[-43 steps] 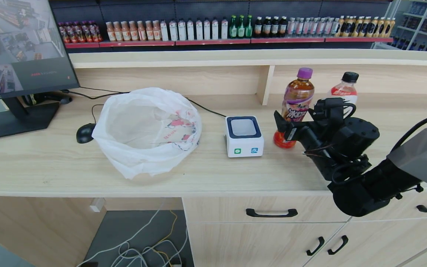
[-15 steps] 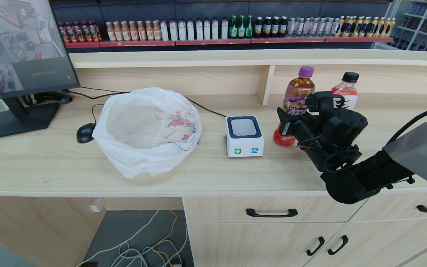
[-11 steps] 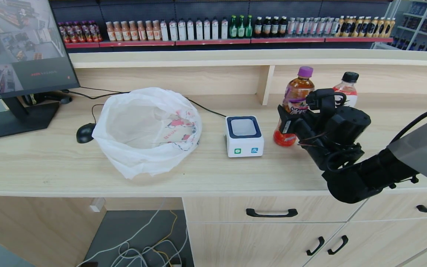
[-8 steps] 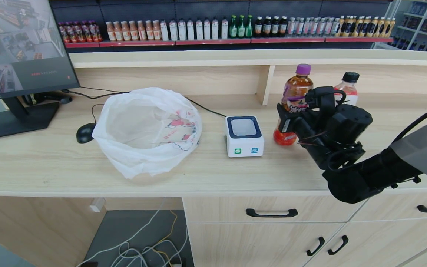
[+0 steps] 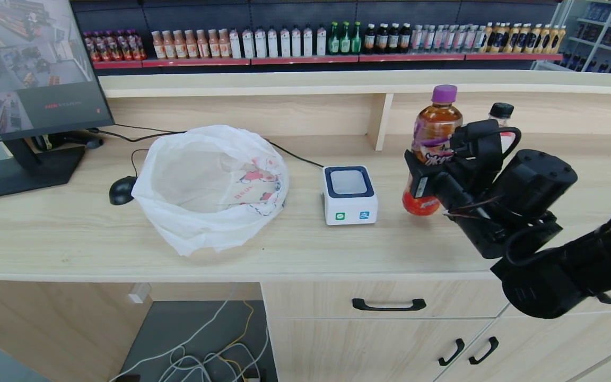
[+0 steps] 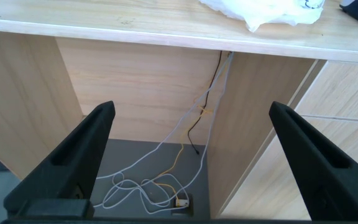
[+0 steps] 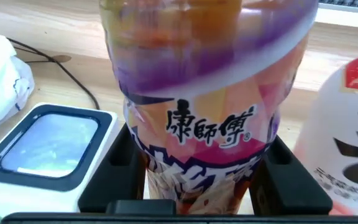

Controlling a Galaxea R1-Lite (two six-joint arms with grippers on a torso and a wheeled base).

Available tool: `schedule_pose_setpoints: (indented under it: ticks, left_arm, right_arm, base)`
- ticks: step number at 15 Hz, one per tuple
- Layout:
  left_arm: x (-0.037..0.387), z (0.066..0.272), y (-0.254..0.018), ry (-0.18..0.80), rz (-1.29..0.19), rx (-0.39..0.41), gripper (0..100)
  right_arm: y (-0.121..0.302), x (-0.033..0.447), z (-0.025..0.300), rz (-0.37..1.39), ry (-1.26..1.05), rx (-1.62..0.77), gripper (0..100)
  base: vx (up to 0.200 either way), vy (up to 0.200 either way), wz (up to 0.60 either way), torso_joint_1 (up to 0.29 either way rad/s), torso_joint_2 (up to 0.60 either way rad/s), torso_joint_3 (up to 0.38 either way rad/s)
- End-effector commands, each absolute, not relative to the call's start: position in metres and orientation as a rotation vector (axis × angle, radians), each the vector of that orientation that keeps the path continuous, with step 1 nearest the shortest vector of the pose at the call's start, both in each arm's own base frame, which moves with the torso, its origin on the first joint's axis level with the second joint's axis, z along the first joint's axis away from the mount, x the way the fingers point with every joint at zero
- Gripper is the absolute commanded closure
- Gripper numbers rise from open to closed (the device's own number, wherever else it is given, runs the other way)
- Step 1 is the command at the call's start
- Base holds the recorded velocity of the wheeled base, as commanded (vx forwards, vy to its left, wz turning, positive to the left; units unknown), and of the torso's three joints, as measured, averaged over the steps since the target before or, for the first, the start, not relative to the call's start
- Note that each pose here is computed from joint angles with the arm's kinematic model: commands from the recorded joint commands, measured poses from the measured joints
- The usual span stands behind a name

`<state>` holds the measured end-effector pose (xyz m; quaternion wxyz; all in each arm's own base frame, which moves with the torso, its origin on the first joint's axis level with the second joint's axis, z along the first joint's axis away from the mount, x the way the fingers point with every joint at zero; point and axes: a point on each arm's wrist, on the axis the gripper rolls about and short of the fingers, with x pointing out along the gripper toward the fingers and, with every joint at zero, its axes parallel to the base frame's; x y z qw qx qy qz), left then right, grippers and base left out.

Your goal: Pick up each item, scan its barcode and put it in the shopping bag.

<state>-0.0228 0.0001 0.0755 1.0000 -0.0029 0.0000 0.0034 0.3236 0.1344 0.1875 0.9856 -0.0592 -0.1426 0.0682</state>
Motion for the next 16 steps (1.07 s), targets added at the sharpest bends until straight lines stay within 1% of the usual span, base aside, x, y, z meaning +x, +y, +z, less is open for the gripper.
schedule_pose_setpoints:
  ticks: [1, 5, 8, 12, 13, 16]
  left_arm:
    - [-0.023, 0.075, 0.0, 0.0, 0.008, -0.006, 0]
    - [-0.023, 0.075, 0.0, 0.0, 0.008, -0.006, 0]
    - [-0.023, 0.075, 0.0, 0.0, 0.008, -0.006, 0]
    - [-0.023, 0.075, 0.0, 0.0, 0.008, -0.006, 0]
    - [-0.023, 0.075, 0.0, 0.0, 0.008, -0.006, 0]
    - [-0.023, 0.075, 0.0, 0.0, 0.008, -0.006, 0]
  right_arm:
    - [0.125, 0.277, 0.205, 0.129, -0.318, -0.124, 100]
    - [0.117, 0.218, 0.207, 0.19, -0.308, -0.16, 100]
    - [0.113, 0.187, 0.207, 0.215, -0.31, -0.152, 100]
    - [0.112, 0.161, 0.2, 0.283, -0.299, -0.148, 100]
    - [0.111, 0.154, 0.192, 0.309, -0.272, -0.147, 100]
    - [0.115, 0.149, 0.191, 0.358, -0.26, -0.079, 100]
  base:
    - [0.0, 0.0, 0.0, 0.0, 0.0, 0.0]
    - [0.0, 0.0, 0.0, 0.0, 0.0, 0.0]
    - [0.0, 0.0, 0.0, 0.0, 0.0, 0.0]
    - [0.0, 0.0, 0.0, 0.0, 0.0, 0.0]
    - [0.0, 0.0, 0.0, 0.0, 0.0, 0.0]
    - [0.0, 0.0, 0.0, 0.0, 0.0, 0.0]
